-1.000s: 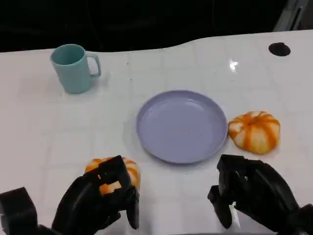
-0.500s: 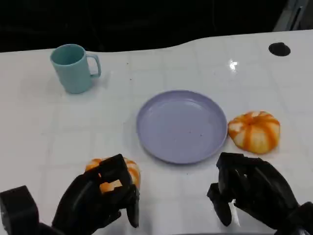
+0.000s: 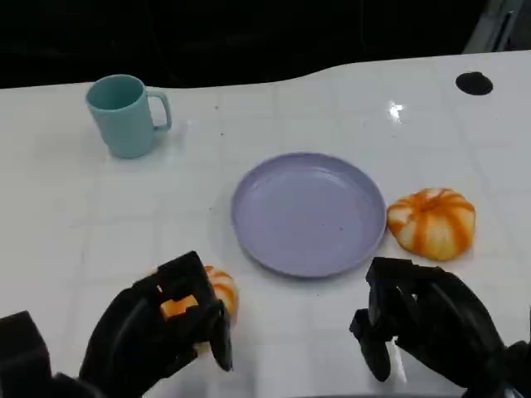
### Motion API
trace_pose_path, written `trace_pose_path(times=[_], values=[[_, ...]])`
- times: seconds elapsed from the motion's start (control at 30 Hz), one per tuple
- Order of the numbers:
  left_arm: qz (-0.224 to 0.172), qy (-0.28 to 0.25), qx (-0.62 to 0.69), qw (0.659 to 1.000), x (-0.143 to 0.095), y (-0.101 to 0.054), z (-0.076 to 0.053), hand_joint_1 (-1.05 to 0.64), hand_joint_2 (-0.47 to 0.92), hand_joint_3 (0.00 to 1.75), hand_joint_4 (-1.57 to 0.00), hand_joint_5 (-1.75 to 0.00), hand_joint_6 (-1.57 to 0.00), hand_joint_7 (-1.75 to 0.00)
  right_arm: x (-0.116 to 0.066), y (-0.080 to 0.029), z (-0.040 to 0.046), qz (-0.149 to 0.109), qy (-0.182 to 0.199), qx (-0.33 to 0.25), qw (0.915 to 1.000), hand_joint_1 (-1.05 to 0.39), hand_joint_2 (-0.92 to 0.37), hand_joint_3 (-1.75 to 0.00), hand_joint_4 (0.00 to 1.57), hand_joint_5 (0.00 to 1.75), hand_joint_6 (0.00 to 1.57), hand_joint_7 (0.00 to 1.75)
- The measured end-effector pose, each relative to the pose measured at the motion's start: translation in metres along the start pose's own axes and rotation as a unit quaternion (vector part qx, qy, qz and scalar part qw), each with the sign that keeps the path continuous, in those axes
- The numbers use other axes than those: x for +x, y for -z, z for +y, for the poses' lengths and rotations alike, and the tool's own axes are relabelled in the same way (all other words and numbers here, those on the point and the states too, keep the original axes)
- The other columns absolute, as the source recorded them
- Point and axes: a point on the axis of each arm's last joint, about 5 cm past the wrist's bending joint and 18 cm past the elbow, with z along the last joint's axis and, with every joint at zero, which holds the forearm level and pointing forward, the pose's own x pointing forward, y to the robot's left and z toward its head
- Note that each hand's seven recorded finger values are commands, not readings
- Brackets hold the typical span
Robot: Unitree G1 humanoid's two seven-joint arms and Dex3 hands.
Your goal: Grasp the bread from the table and place it into the plate.
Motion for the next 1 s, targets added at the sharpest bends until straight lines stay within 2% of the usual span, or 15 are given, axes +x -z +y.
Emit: trace_pose_path(times=[0.03,0.1,0.2,0.37,0.43,0.5,0.63,0.73,0.83,1.0], values=[[-0.008,0.002,0.007,1.000,0.000,-0.001,0.000,-0.67,0.92,0.28,-0.49,-1.62,-0.51,-1.06,0.000,0.000,0.0002,0.002,0.001,-0.002,1.0000,-0.94,-0.83,-0.57,1.21,1.64,1.06,1.50],[-0.025,0.010,0.026,0.999,0.001,-0.005,0.001,-0.70,0.92,0.27,-0.47,-1.54,-0.48,-0.94,0.000,0.000,0.0004,0.003,0.001,-0.004,1.0000,-0.95,-0.82,-0.57,1.21,1.65,1.05,1.50],[-0.045,0.023,0.072,0.996,0.005,-0.012,0.003,-0.76,0.92,0.25,-0.44,-1.33,-0.45,-0.60,0.000,0.000,0.0006,0.001,-0.002,-0.004,1.0000,-0.95,-0.82,-0.56,1.22,1.65,1.05,1.50],[-0.034,0.034,0.208,0.977,0.004,-0.029,0.005,-0.66,0.92,0.11,-0.24,-0.97,-0.32,-0.23,0.000,0.000,0.0004,-0.002,-0.004,-0.004,1.0000,-0.96,-0.82,-0.54,1.23,1.64,1.06,1.48],[-0.029,0.037,0.289,0.956,0.004,-0.040,0.006,-0.65,0.92,0.09,-0.21,-0.90,-0.31,-0.17,0.000,0.000,0.0006,-0.002,-0.003,-0.003,1.0000,-0.97,-0.82,-0.53,1.23,1.63,1.06,1.48],[-0.023,0.039,0.364,0.930,0.004,-0.050,0.006,-0.70,0.92,0.09,-0.19,-0.75,-0.29,-0.09,0.001,0.000,0.0008,-0.001,-0.001,-0.002,1.0000,-0.96,-0.83,-0.53,1.23,1.63,1.06,1.48],[0.007,0.054,0.540,0.840,0.004,-0.075,0.001,-0.77,0.92,0.07,-0.27,-0.52,-0.33,-0.02,0.001,0.000,0.0013,-0.001,0.002,-0.003,1.0000,-0.95,-0.84,-0.54,1.21,1.64,1.05,1.50],[0.022,0.060,0.621,0.781,0.005,-0.089,-0.006,-0.79,0.92,0.07,-0.29,-0.41,-0.32,-0.01,0.001,0.000,0.0015,-0.002,0.004,-0.004,1.0000,-0.95,-0.83,-0.54,1.21,1.64,1.05,1.51],[0.050,0.066,0.681,0.728,0.007,-0.095,-0.009,-0.79,0.92,0.05,-0.30,-0.36,-0.30,0.00,0.001,-0.002,0.0018,-0.005,0.003,-0.005,1.0000,-0.94,-0.83,-0.55,1.21,1.64,1.04,1.52],[0.093,0.073,0.729,0.675,0.012,-0.089,-0.016,-0.80,0.92,0.04,-0.29,-0.31,-0.26,0.00,0.000,-0.002,0.0018,-0.006,0.003,-0.005,1.0000,-0.94,-0.81,-0.60,1.21,1.63,1.03,1.51]])
